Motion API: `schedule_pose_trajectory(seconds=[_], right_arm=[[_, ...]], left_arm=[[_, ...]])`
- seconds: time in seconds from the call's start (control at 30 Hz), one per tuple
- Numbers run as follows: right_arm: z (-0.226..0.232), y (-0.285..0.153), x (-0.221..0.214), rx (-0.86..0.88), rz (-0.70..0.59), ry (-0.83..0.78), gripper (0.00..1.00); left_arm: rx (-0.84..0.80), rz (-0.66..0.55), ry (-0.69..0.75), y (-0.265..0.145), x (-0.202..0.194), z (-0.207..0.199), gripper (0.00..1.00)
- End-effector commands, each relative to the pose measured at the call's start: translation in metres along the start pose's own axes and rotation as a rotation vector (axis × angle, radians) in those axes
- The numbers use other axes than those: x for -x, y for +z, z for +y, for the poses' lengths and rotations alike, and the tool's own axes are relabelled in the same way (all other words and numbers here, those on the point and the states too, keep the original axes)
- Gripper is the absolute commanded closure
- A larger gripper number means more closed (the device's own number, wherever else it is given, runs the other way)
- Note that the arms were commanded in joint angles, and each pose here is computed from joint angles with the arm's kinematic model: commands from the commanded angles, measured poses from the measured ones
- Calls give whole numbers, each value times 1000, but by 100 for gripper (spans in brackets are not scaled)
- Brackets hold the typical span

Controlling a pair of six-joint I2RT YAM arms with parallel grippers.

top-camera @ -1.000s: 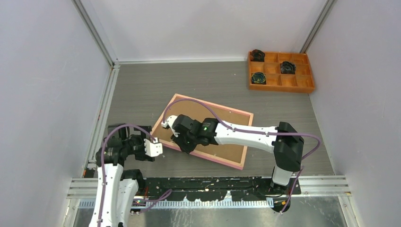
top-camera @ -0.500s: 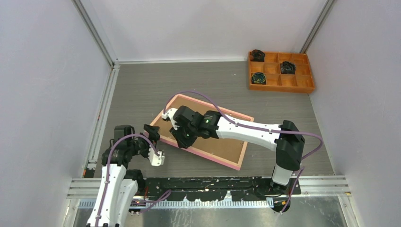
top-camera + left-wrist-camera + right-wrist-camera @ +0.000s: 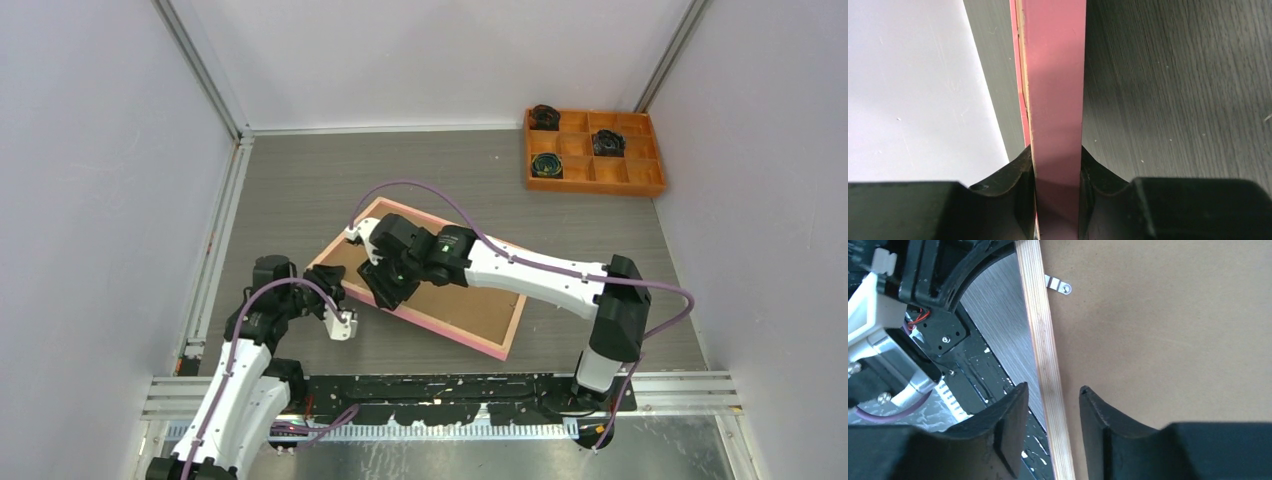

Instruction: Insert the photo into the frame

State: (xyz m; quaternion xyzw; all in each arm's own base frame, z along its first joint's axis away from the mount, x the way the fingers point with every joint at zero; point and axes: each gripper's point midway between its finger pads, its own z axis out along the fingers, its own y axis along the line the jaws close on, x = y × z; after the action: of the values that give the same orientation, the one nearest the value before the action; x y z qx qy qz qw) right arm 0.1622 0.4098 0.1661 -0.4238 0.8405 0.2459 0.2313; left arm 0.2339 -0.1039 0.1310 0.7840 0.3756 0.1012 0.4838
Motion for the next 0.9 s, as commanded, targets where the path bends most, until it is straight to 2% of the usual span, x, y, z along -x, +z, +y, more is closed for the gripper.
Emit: schedule_pose_trajectory(seconds=[0.0, 0.1, 0.3, 0.37, 0.87], right_arm=[[-4, -50, 30, -56, -125, -26, 48], [-10, -60, 23, -111, -125, -63, 34], [-9, -80, 15, -165, -143, -132, 20], [-9, -84, 13, -176, -147, -147, 2], [2, -99, -5, -240, -122, -291, 0]], left_arm=[[112, 37, 12, -15, -1, 44, 77], [101, 29, -11, -19, 2, 45, 78], [81, 10, -95, -25, 8, 51, 82], [70, 9, -130, -27, 9, 51, 83], [50, 25, -194, -36, 11, 54, 89]])
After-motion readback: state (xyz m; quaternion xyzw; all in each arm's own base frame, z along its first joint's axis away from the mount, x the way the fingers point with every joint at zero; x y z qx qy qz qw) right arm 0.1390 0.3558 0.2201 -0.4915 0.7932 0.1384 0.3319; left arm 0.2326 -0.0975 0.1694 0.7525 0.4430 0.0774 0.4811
